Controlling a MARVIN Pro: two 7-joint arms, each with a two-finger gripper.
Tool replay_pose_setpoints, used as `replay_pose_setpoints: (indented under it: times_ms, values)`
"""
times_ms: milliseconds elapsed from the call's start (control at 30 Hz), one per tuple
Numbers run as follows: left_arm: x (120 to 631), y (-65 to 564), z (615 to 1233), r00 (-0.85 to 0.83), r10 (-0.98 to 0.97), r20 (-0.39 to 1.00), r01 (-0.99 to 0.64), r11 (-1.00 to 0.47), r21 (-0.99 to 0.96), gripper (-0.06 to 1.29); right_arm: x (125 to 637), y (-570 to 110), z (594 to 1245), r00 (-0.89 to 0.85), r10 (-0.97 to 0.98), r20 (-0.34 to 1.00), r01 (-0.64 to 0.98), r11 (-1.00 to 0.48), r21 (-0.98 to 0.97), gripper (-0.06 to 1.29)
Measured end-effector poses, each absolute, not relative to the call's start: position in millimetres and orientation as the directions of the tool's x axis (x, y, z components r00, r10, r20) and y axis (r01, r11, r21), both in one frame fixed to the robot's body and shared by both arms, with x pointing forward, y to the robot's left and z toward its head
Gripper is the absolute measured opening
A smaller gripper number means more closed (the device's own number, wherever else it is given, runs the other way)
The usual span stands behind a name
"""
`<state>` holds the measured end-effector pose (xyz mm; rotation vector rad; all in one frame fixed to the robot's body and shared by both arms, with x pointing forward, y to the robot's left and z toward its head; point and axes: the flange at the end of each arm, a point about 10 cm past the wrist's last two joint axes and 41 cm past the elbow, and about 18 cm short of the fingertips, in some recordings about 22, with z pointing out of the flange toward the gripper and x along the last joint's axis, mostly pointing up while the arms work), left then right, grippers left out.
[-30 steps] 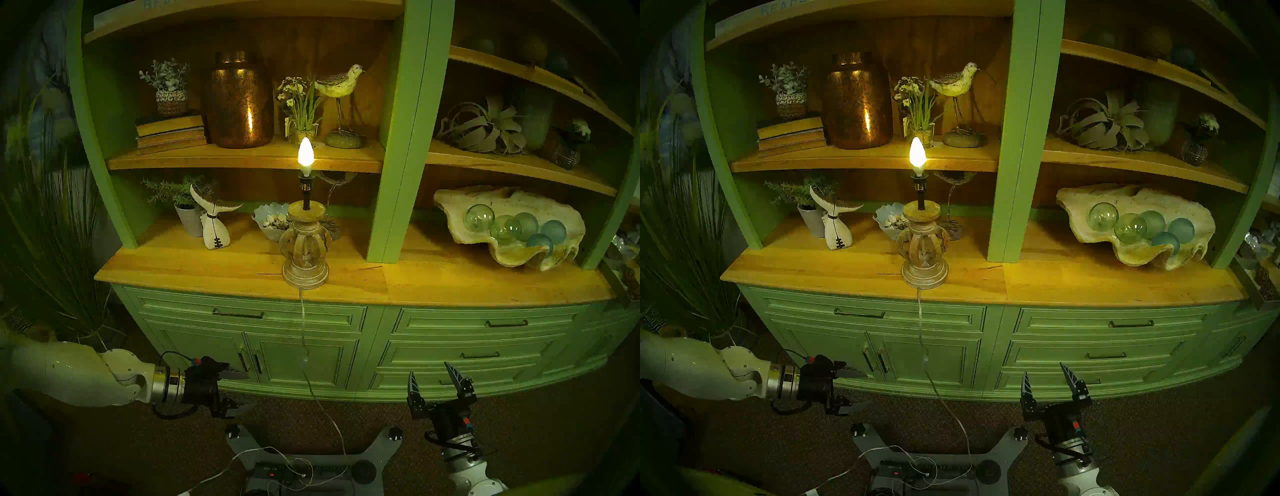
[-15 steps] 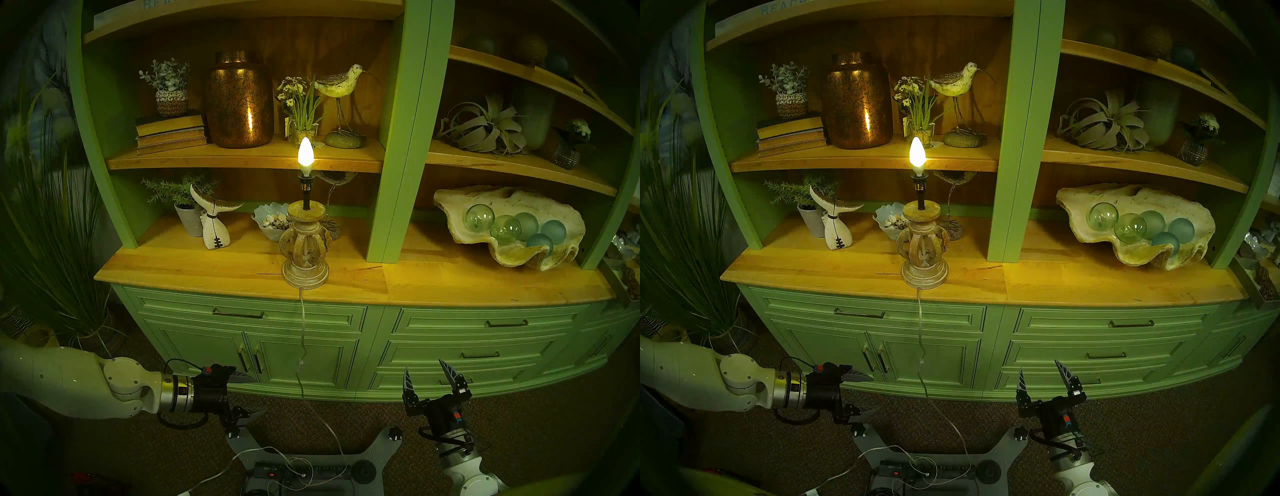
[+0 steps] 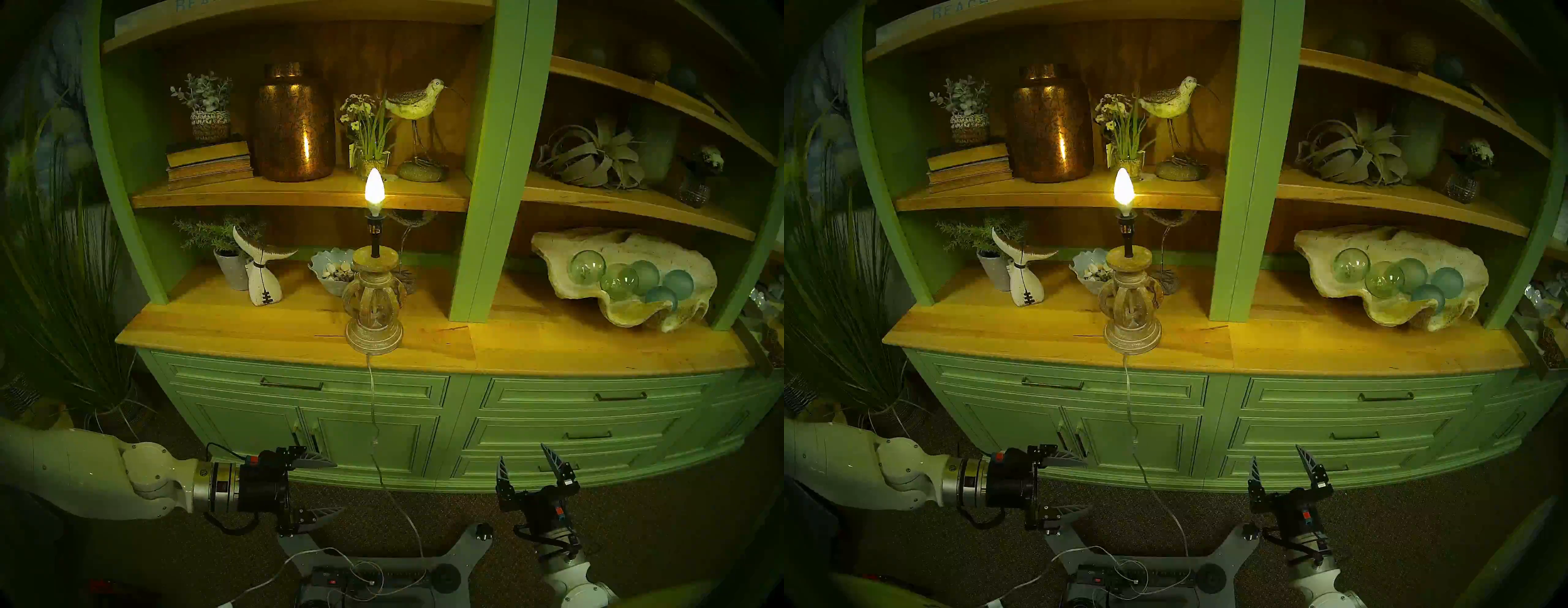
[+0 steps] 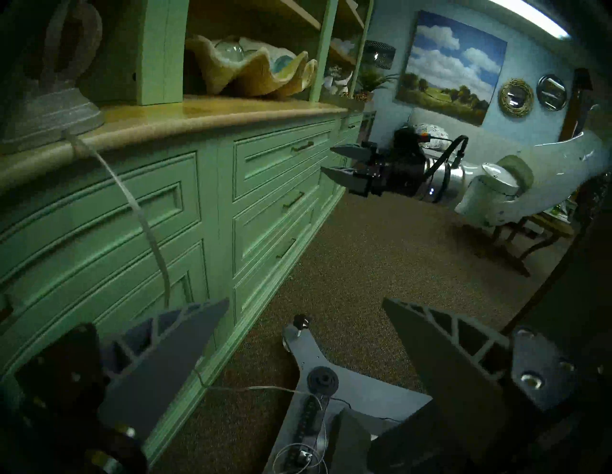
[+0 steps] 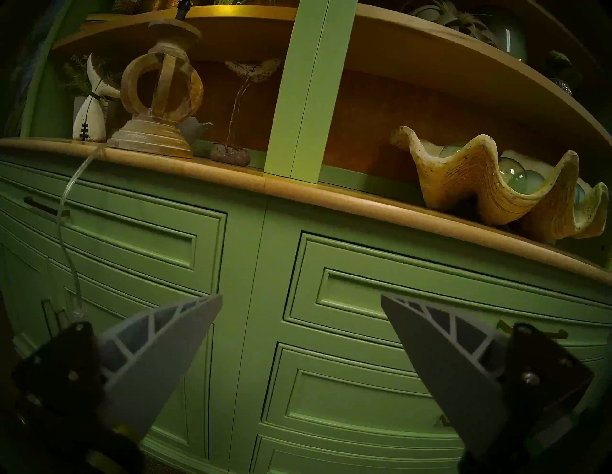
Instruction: Grab cable and switch light on
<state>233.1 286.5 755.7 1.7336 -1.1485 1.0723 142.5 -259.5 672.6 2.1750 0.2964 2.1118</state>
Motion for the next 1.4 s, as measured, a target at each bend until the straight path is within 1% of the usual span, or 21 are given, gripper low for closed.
replay_pose_setpoints:
  times_ms: [300,467,500,633,833,1100,1400]
  values:
    - [227.4,290.6,754.0,0.221,-0.275,0.936,-0.951,-0.274,0.144,1.26,142.1,-259.7,672.1,0.022,0.211,0.977,0.071,-0.975,0.208,1.25]
    - [246.0,302.9,752.4,0.251,-0.24,0.938,-0.895,-0.426,0.131,1.26,141.6,-260.2,671.1,0.026,0.212,0.977,0.071,-0.975,0.21,1.25]
    - [257.3,310.9,749.8,0.27,-0.225,0.936,-0.852,-0.509,0.123,1.26,141.3,-260.3,670.5,0.027,0.213,0.977,0.071,-0.975,0.21,1.25]
    - [265.7,319.0,735.5,0.321,-0.21,0.924,-0.775,-0.618,0.129,1.26,140.6,-260.6,669.2,0.031,0.214,0.976,0.071,-0.975,0.211,1.25]
    - [261.8,317.5,706.7,0.414,-0.201,0.888,-0.676,-0.721,0.152,1.26,139.9,-260.9,667.6,0.036,0.215,0.976,0.071,-0.975,0.212,1.25]
    - [250.9,295.5,673.4,0.511,-0.181,0.841,-0.573,-0.801,0.176,1.26,139.7,-261.1,666.2,0.039,0.215,0.976,0.07,-0.975,0.212,1.25]
    - [263.1,271.0,661.1,0.519,-0.146,0.842,-0.483,-0.863,0.148,1.26,140.7,-261.0,665.9,0.038,0.215,0.976,0.069,-0.975,0.212,1.25]
